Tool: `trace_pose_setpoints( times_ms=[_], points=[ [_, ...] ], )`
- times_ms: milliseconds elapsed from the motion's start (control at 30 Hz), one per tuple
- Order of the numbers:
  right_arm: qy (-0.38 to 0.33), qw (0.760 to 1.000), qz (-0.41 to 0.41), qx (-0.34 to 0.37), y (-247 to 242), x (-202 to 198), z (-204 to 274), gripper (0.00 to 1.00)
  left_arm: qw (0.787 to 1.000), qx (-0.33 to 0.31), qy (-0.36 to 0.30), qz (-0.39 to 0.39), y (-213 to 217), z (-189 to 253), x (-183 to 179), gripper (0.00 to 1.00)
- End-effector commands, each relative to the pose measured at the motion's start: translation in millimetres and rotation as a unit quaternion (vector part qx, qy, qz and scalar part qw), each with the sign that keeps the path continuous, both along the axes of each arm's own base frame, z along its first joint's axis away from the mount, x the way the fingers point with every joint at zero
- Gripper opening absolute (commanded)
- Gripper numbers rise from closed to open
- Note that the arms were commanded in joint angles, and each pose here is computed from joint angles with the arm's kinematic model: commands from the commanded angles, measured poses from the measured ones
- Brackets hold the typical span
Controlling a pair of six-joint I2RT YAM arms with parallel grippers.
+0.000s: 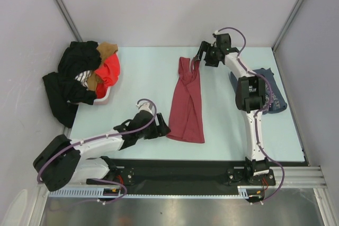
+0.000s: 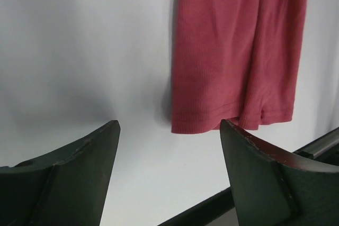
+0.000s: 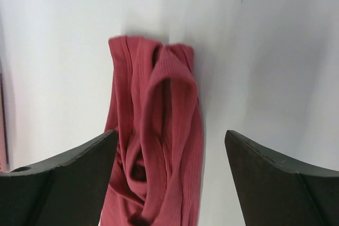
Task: Fold and stack the tank tops
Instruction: Fold the tank top
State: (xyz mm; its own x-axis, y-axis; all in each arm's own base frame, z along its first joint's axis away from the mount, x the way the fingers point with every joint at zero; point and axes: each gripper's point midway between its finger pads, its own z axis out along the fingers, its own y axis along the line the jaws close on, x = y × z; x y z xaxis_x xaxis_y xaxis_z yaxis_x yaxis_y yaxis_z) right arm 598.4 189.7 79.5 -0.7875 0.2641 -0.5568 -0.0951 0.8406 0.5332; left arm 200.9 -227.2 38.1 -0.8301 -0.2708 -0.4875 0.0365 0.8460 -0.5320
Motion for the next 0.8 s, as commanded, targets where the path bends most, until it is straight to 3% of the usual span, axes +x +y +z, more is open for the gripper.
trace_pose_setpoints(
  times_ms=[0,300,333,400,500,567,633,767],
  points=[
    [-0.010,1.000,0.001,0.005,6,14,2,0.88,0.998,-0.046,-0.041,-0.026,-25,28,17,0.81],
    [-0.005,0.998,0.009,0.056,18,29,-18,0.58,0.999,-0.037,-0.012,-0.034,-36,6,20,0.62],
    [-0.002,0.998,0.006,0.058,16,30,-22,0.51,0.999,-0.036,-0.009,-0.033,-35,2,19,0.56],
    [-0.008,0.998,0.001,0.064,11,35,-22,0.25,0.999,-0.037,-0.008,-0.032,-35,-1,19,0.47],
    [-0.008,0.996,-0.006,0.086,1,42,-24,0.03,0.999,-0.043,-0.001,-0.034,-35,-7,14,0.21],
    [-0.011,0.993,-0.011,0.113,-2,49,-24,0.02,0.998,-0.045,0.008,-0.033,-33,-13,8,0.06],
    [-0.015,0.990,-0.014,0.136,-7,55,-17,0.02,0.998,-0.049,0.015,-0.036,-34,-18,2,0.00],
    [-0.013,0.988,-0.010,0.156,-7,61,-27,0.04,0.998,-0.052,0.025,-0.030,-36,-26,-15,0.00]
  ],
)
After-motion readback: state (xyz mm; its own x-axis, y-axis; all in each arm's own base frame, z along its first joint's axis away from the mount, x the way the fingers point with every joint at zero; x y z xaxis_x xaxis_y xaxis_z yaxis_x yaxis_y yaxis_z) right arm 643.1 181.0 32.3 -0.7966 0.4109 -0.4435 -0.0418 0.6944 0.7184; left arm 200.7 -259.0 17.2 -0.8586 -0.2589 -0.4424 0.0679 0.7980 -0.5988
